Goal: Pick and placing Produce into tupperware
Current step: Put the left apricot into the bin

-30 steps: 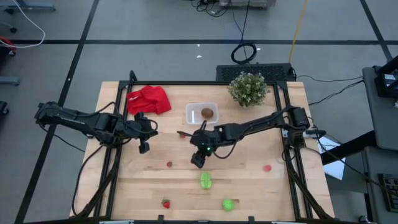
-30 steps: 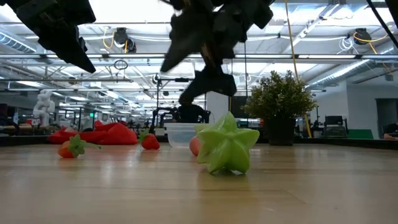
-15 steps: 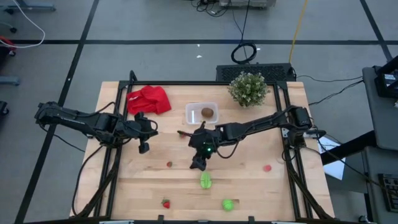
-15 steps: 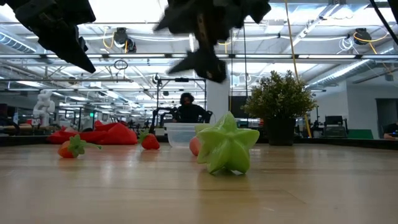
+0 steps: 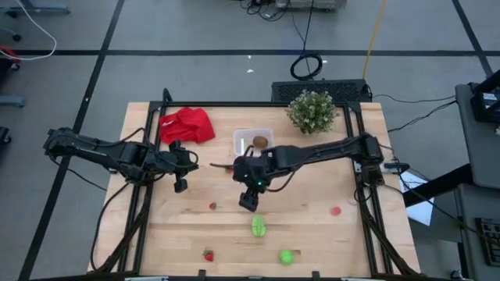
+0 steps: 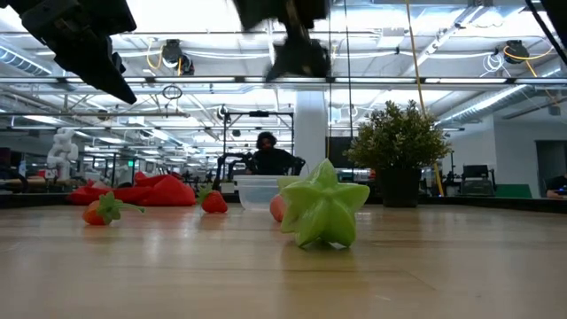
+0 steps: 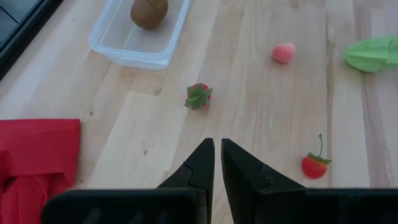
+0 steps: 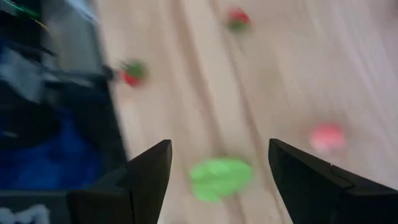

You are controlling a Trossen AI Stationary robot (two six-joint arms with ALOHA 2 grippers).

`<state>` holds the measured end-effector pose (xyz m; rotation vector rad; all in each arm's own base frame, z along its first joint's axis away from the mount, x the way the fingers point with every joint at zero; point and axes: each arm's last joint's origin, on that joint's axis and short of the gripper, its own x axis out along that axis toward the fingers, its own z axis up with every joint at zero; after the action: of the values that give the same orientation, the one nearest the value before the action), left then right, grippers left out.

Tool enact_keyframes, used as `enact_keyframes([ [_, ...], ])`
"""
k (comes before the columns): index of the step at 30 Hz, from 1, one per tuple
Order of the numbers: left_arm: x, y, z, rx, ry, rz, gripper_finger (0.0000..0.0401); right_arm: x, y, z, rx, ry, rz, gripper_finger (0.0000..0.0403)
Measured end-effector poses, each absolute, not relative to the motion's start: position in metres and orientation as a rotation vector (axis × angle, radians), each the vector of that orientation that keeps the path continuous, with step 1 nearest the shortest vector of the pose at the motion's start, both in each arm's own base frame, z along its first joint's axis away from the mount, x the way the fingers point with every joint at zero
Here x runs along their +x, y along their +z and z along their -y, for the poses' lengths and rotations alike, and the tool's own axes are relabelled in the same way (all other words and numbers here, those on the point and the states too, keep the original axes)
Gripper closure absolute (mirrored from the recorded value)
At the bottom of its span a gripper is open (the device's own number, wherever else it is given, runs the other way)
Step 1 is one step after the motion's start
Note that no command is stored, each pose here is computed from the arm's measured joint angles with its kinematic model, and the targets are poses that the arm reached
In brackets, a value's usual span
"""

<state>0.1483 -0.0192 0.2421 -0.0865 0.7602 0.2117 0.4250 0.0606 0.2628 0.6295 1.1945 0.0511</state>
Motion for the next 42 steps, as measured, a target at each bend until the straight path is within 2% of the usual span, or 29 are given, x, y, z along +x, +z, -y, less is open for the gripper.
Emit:
enact_keyframes([
  [4,0.148,0.242,0.019,-0.091,0.214,-0.76,0.0368,0.428,0.213,-0.062,0.65,-0.047,-1.445,0.0147],
  [8,0.148,0.242,0.019,-0.093,0.214,-0.759,0.0368,0.437,0.191,-0.065,0.674,0.017,-1.474,0.0147],
  [13,0.148,0.242,0.019,-0.093,0.215,-0.764,0.0368,0.442,0.195,-0.065,0.66,0.038,-1.411,0.0147],
  [20,0.148,0.241,0.019,-0.092,0.215,-0.769,0.0368,0.438,0.211,-0.058,0.599,-0.033,-1.353,0.0147],
  [25,0.148,0.241,0.019,-0.087,0.213,-0.77,0.0368,0.439,0.211,-0.052,0.544,0.007,-1.343,0.0147],
  [42,0.147,0.241,0.019,-0.082,0.213,-0.777,0.0368,0.447,0.214,-0.047,0.566,0.021,-1.256,0.0147],
])
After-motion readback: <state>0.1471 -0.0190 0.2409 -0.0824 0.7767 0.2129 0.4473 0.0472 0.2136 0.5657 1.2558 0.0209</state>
